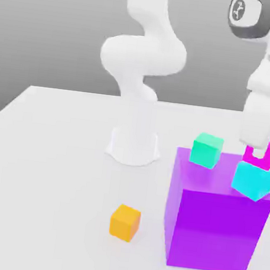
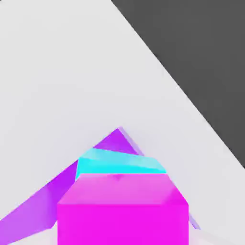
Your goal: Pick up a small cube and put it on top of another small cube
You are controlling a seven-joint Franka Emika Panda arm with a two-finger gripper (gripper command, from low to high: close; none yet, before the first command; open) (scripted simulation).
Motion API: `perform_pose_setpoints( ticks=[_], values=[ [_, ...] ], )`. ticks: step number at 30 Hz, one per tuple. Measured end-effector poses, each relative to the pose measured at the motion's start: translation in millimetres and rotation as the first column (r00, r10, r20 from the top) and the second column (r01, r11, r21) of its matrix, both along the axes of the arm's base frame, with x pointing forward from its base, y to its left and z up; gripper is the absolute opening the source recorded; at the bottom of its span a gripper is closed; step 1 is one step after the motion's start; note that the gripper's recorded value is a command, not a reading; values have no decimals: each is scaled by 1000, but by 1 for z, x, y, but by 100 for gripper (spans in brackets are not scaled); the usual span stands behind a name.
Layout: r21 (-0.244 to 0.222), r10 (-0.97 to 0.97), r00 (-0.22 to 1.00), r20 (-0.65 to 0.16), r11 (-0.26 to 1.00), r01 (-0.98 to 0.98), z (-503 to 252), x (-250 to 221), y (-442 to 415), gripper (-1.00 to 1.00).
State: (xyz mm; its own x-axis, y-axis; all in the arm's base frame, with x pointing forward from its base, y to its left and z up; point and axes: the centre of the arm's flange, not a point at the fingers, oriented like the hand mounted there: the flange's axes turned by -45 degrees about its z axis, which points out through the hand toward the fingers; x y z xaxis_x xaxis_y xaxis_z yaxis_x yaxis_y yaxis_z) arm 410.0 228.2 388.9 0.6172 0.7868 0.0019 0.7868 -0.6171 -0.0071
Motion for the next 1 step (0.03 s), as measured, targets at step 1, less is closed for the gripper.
perform_pose_setpoints(
  ticks=[1],
  values=[
    [0, 0, 1000, 0, 1000, 0, 0, 0, 0, 100]
  ],
)
